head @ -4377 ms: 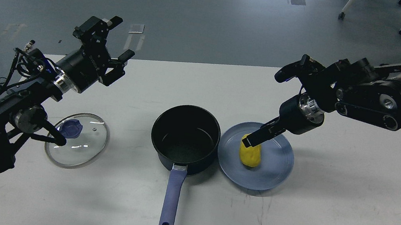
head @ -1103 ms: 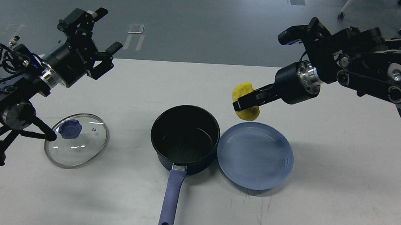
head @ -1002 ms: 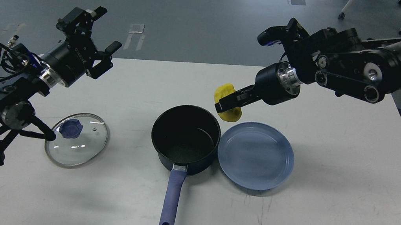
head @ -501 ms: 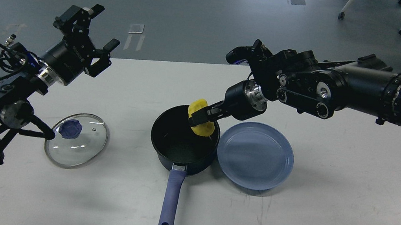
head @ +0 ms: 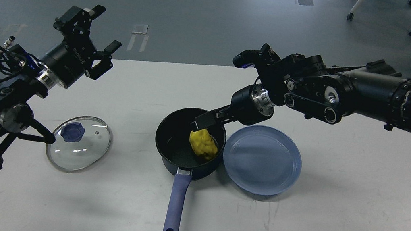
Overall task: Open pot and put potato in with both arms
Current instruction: 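Release the potato into the pot and raise the right gripper away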
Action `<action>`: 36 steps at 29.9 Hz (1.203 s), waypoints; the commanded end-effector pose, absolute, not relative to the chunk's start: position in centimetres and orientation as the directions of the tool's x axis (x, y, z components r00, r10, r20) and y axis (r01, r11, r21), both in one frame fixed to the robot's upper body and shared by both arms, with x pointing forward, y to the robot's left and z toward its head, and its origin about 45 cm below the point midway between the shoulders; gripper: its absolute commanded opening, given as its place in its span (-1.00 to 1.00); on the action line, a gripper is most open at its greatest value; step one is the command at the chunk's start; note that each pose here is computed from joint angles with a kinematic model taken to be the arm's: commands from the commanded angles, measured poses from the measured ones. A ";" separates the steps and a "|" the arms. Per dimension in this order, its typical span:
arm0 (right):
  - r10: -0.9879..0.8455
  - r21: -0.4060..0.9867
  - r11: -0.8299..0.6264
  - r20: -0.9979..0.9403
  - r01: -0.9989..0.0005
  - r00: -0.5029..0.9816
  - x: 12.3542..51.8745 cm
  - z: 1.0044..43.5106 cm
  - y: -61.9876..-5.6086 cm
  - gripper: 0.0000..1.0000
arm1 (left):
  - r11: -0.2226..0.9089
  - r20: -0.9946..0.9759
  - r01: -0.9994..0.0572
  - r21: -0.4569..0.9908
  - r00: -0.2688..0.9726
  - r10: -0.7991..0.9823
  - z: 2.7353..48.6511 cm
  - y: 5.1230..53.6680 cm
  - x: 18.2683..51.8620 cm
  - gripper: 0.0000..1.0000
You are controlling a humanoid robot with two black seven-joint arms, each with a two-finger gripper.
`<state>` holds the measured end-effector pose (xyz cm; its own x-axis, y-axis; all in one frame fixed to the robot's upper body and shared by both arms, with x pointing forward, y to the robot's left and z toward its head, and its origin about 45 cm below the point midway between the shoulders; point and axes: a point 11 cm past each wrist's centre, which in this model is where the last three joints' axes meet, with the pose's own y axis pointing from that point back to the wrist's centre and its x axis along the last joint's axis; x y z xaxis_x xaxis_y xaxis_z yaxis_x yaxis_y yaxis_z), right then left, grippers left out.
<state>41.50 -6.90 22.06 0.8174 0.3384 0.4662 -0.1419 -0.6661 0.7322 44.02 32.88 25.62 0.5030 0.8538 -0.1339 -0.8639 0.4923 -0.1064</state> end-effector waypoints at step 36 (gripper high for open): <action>-0.888 0.029 -0.452 -0.108 -0.892 0.446 42.3 23.6 -37.5 1.00 | 0.514 -0.177 -0.853 -0.089 0.521 0.835 23.8 31.0 43.5 0.96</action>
